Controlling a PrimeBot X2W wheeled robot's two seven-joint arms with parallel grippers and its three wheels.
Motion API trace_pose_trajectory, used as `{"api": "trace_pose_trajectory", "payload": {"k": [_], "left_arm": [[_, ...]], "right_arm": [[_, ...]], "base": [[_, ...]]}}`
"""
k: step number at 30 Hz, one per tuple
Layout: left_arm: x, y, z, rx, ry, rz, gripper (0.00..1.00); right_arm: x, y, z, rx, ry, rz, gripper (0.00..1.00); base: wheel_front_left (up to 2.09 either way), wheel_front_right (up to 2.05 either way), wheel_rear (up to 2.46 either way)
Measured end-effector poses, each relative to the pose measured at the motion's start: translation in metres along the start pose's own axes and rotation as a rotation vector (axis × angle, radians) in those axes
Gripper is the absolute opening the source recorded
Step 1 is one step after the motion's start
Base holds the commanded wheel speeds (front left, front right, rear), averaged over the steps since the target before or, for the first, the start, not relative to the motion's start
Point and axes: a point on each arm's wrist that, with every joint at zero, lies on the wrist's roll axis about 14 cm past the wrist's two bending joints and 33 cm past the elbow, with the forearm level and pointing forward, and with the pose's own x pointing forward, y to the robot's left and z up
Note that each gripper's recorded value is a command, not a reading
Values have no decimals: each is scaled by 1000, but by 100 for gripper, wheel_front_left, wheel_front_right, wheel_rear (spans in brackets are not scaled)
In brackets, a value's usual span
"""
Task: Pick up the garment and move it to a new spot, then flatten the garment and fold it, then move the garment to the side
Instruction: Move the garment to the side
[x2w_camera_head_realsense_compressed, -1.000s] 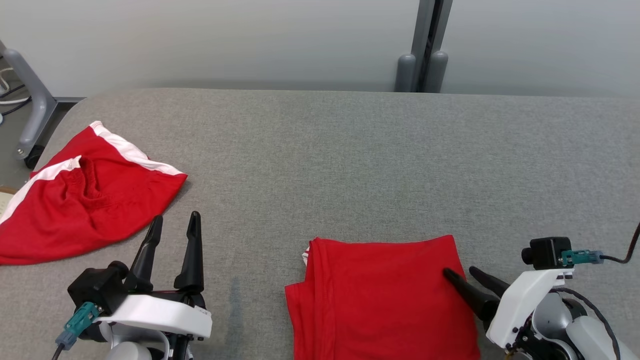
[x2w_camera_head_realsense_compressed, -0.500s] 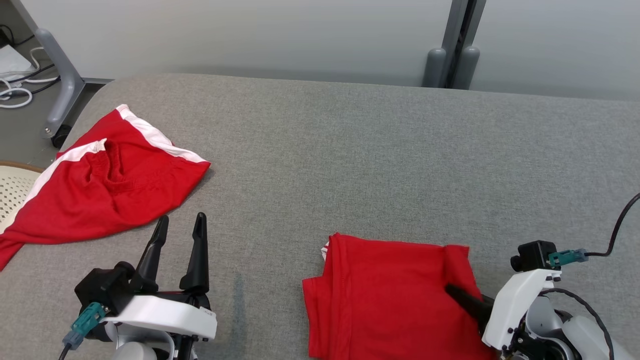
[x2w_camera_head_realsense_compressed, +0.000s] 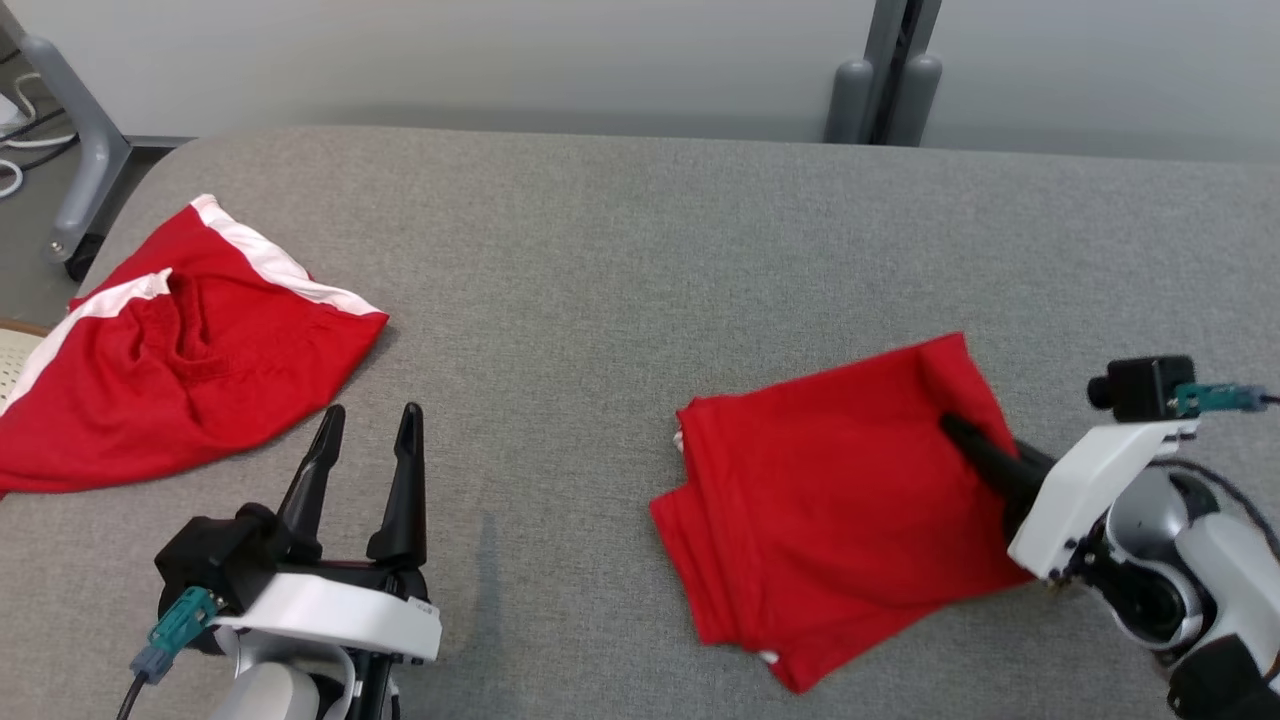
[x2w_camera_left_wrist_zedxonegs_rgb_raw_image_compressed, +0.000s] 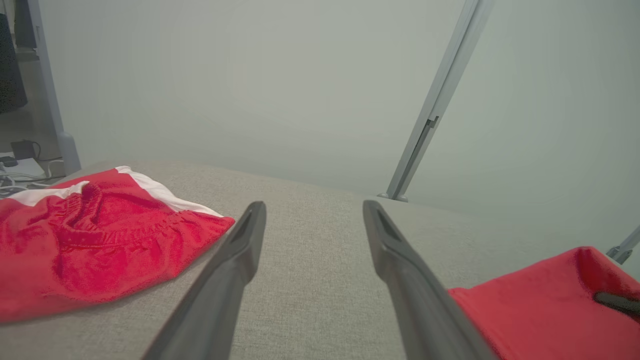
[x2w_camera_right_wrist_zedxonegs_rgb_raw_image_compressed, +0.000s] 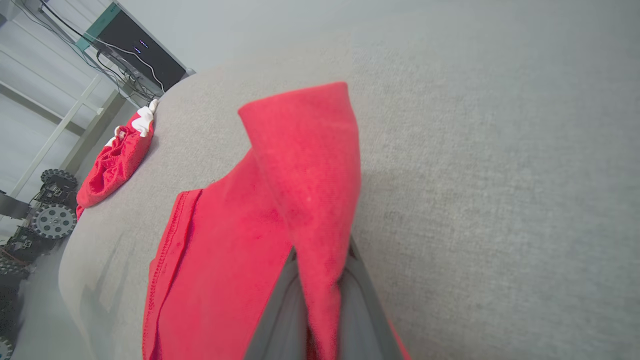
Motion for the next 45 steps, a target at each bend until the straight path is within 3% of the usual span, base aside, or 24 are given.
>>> {"api": "trace_pose_trajectory", "payload": {"k": [15,30,42,43,44,45], "left_arm": [[67,-46,-13,20,-9,-156,100],[111,-43,-73,51,86,-187,100],[116,-35,-90,59,120,-172,100],[116,-34,-90,60,121,-171,100],[116,-34,-90,60,122,-170,100],[116,-34,-90,61,122,-169,100]], "right_arm": [[0,-112,123,-155,-237,-213,0],[-6,-238,166,-223,-258,-476,0],[-14,-280,179,-291,-217,-601,0],[-13,-282,177,-295,-209,-604,27],[-14,-284,175,-289,-204,-613,100],[-13,-284,175,-291,-206,-615,100]], "base": [[0,0,0],[0,0,0],[0,0,0],[0,0,0],[0,0,0],[0,0,0]]}}
